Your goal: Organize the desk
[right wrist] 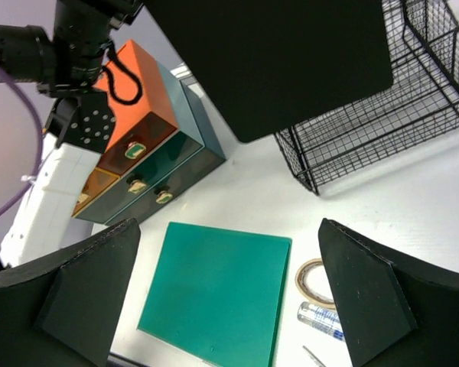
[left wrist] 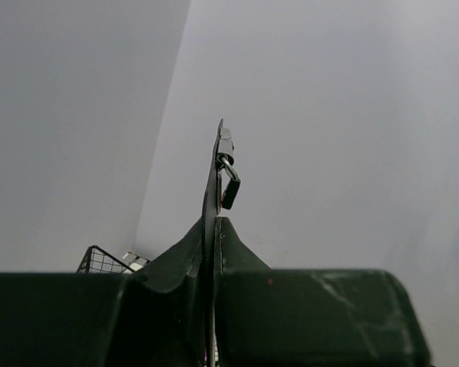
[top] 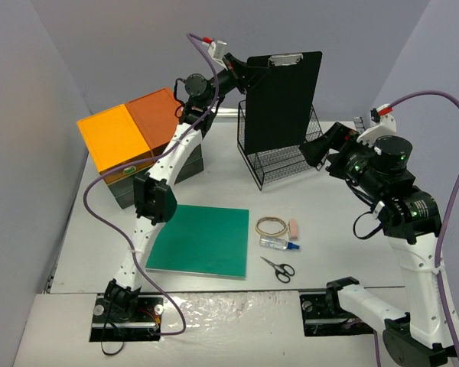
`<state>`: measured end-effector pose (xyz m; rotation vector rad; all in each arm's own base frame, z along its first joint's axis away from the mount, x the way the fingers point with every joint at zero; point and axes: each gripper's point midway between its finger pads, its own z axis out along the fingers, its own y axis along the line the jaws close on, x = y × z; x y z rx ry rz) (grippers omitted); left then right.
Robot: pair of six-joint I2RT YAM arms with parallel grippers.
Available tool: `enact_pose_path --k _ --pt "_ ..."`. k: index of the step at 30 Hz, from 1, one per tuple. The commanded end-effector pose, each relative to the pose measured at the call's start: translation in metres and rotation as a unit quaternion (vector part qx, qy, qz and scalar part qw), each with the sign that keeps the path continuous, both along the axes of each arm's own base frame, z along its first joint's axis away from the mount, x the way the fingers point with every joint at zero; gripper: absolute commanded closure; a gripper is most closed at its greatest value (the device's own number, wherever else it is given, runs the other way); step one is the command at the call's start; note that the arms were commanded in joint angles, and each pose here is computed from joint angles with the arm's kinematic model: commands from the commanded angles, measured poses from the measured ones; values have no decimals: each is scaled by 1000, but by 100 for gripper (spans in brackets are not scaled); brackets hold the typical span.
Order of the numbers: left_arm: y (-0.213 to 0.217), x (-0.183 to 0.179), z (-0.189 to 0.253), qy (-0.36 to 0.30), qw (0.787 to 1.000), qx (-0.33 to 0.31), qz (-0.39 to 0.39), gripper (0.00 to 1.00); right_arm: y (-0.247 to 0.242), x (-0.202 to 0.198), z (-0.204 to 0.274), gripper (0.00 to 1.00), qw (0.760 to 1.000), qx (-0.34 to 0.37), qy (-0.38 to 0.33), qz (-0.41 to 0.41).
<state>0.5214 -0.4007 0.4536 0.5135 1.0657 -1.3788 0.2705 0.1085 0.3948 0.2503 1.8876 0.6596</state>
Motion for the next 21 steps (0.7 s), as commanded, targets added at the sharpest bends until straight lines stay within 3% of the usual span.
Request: enact_pose_path --k 1,9,21 --pt "28 -32 82 -128 987 -91 36 100 12 2 12 0 999 20 -26 28" --pt "34 -50 92 -186 973 -133 29 100 20 0 6 0 998 21 -15 53" --pt "-2 -54 65 -179 976 -124 10 100 22 -3 6 0 998 15 -14 64"
